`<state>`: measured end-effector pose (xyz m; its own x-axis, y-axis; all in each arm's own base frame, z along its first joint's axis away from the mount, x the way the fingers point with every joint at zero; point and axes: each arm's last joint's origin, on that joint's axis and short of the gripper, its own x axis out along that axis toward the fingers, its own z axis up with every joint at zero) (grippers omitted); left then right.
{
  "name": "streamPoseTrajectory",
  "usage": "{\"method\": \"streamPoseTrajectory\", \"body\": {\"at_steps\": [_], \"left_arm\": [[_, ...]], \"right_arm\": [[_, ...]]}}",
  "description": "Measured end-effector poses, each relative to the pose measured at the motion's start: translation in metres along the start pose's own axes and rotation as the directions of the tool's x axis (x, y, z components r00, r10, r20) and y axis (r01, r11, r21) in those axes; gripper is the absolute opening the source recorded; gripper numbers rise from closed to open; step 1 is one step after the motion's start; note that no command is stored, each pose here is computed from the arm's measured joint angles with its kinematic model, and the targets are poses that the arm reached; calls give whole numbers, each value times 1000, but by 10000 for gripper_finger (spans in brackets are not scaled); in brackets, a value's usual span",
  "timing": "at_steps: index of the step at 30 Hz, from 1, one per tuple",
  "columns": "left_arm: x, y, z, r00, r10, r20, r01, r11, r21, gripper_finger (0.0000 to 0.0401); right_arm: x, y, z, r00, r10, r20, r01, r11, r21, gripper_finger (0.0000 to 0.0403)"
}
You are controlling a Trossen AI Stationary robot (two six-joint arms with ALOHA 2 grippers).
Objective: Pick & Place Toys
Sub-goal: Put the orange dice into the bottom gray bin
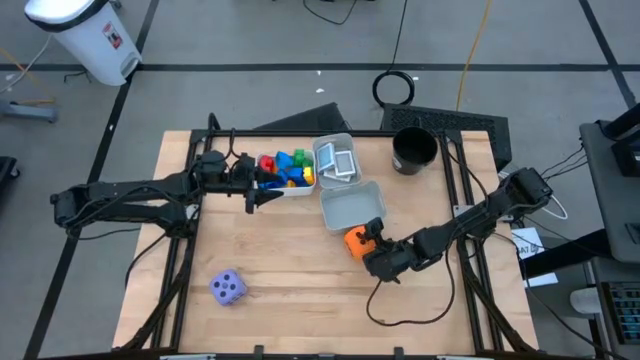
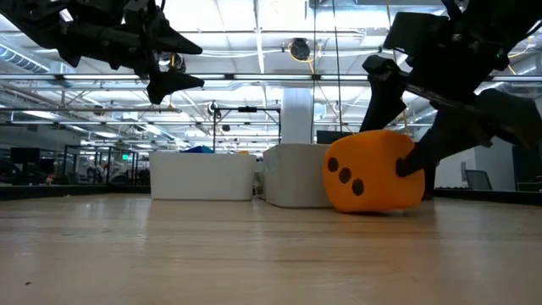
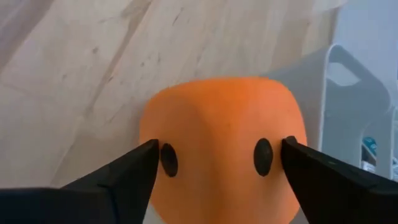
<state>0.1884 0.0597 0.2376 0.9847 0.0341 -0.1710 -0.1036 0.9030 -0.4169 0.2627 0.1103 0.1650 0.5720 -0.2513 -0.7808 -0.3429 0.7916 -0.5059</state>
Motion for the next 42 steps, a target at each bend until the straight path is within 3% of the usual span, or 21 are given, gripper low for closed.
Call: {"method": "streamPoseTrajectory", "body": {"at_steps": [14, 21, 29, 34, 39, 42], "left_arm": [[0, 0, 0, 1000, 0, 1, 0, 1000, 9, 319], [0, 0, 0, 1000, 0, 1, 0, 1000, 9, 319], [0, 0, 0, 1000, -1, 0, 1, 1000, 8, 319], [0, 0, 0, 1000, 0, 0, 0, 1000, 6, 319], [0, 0, 0, 1000, -1, 0, 1, 1000, 9, 319], [0, 0, 0, 1000, -1, 0, 1, 1000, 9, 319]], "right_arm": [[-10, 9, 5, 997, -40, 65, 38, 999, 26, 169], [-33, -2, 29, 991, -33, 132, 30, 999, 22, 161], [-70, -26, 47, 961, -232, 151, 237, 971, -18, 160], [-82, -56, 34, 934, -342, 101, 339, 940, 42, 160], [-79, -84, 14, 932, -362, -13, 358, 915, 186, 159], [-63, -91, 0, 948, -313, -54, 318, 927, 199, 157]]}}
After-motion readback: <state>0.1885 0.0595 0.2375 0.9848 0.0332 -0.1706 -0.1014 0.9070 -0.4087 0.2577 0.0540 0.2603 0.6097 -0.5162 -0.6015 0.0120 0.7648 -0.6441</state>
